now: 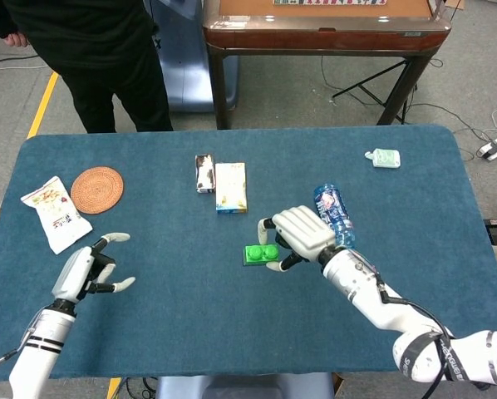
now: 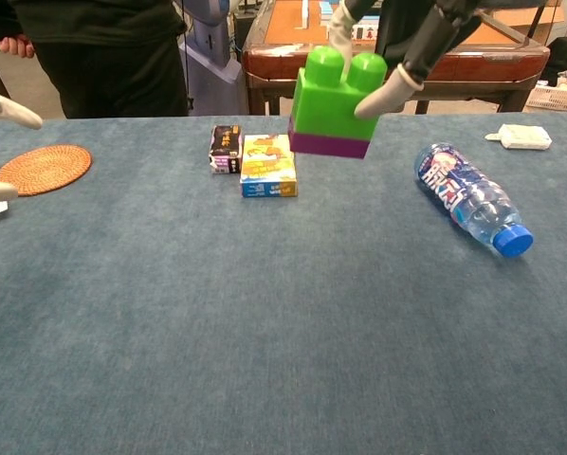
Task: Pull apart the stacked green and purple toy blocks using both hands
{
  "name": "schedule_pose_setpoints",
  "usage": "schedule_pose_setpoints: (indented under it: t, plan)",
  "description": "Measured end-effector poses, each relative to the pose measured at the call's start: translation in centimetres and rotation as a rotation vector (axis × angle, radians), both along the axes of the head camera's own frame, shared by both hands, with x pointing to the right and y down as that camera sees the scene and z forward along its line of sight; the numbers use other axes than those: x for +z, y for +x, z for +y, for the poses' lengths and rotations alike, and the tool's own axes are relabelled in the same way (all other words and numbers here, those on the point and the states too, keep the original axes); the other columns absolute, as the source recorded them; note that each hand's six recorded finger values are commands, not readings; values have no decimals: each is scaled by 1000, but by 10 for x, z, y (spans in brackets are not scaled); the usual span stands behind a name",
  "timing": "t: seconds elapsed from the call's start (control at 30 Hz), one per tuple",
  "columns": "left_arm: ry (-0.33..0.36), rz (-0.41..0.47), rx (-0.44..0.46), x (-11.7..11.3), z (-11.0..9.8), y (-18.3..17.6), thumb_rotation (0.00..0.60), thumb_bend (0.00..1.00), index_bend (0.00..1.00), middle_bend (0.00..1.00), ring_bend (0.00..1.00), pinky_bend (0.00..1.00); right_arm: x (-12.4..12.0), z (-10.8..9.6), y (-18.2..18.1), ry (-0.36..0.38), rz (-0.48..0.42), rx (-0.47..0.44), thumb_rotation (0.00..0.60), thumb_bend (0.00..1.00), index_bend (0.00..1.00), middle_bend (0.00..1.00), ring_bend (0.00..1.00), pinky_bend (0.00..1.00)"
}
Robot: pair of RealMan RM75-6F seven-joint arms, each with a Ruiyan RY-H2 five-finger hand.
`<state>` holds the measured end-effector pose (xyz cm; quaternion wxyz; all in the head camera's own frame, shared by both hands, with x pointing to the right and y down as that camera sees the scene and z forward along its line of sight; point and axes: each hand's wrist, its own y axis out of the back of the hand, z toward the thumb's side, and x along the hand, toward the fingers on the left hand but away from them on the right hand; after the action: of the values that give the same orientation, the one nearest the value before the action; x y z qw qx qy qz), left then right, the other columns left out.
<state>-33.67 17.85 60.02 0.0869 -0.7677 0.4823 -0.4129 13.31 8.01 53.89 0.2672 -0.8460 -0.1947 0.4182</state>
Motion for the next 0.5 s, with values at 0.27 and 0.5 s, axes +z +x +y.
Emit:
schedule_pose_setpoints:
  t: [0.27,0.5]
  plan:
    - [-83,204,-67,2,-15,28,600,100,396,1000,1000,1000,-7,-6,-9,-10,-1,-9,600,473,648,1000,1000,1000]
    - [-146,327,-78,3,-23,54,600,95,395,1000,1000,1000,-6,-10,-16,-8,2,-11,600,473,650,1000,1000,1000]
